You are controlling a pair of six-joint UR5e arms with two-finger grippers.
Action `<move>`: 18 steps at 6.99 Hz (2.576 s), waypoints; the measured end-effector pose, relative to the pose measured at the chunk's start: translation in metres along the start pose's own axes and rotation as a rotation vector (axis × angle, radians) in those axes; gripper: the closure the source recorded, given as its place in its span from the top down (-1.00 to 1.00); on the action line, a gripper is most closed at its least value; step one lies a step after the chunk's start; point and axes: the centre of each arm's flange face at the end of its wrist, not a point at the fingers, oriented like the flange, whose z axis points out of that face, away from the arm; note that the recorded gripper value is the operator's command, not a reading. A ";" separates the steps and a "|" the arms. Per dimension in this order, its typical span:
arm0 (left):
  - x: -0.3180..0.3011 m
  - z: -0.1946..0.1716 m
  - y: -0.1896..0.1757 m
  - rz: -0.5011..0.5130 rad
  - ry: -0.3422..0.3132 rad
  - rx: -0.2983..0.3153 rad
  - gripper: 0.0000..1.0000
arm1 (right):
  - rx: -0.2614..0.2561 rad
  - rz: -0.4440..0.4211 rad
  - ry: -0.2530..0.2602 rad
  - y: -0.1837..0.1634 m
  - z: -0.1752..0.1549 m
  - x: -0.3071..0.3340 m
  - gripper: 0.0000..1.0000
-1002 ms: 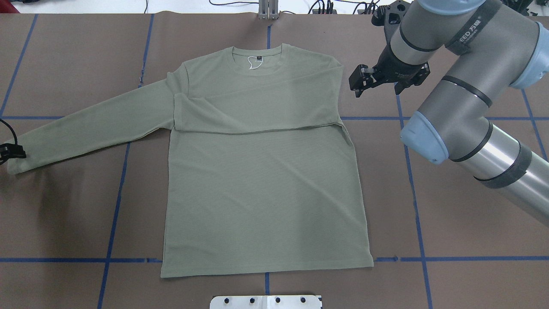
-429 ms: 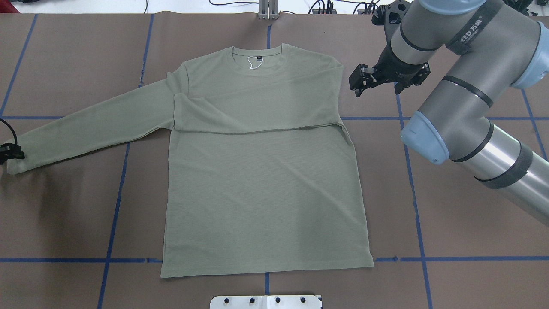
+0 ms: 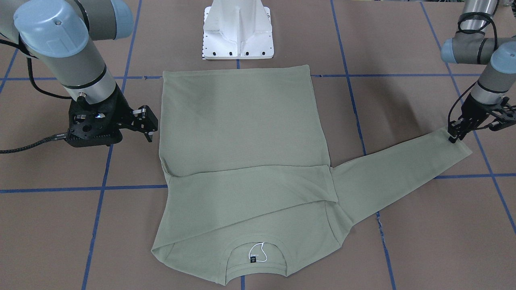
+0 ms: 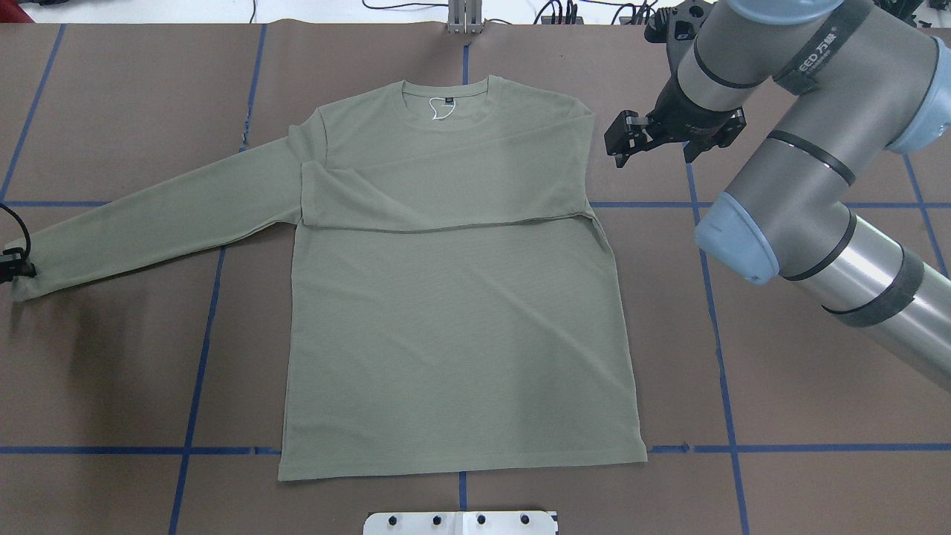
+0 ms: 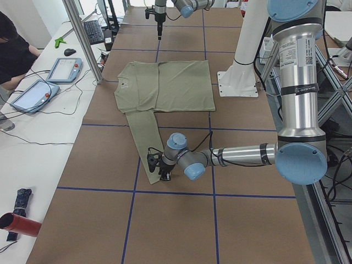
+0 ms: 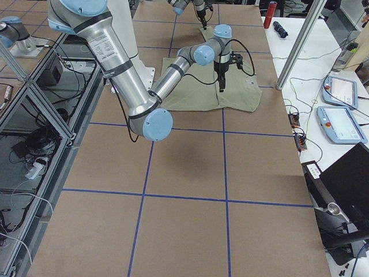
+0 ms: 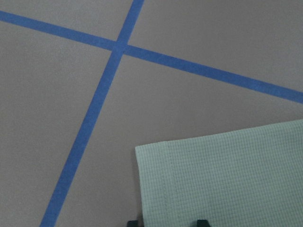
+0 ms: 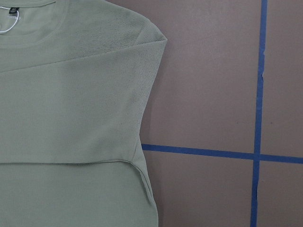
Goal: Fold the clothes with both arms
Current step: 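Hold the right arm raised while the left gripper grasps the other sleeve cuff, then carry the grasped sleeve with the left gripper across the shirt toward the collar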
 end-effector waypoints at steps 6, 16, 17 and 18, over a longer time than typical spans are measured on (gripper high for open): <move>0.059 -0.047 -0.002 0.026 0.081 -0.015 -1.00 | 0.005 0.008 0.013 0.008 -0.005 0.032 1.00; 0.582 -0.226 -0.070 -0.173 0.193 -0.147 -1.00 | -0.112 -0.050 0.094 0.014 0.001 0.199 1.00; 0.631 -0.247 -0.054 -0.210 0.240 -0.172 -1.00 | -0.117 -0.046 0.095 0.014 0.002 0.201 1.00; 0.672 -0.264 -0.024 -0.234 0.276 -0.209 -1.00 | -0.119 -0.043 0.095 0.015 0.003 0.202 1.00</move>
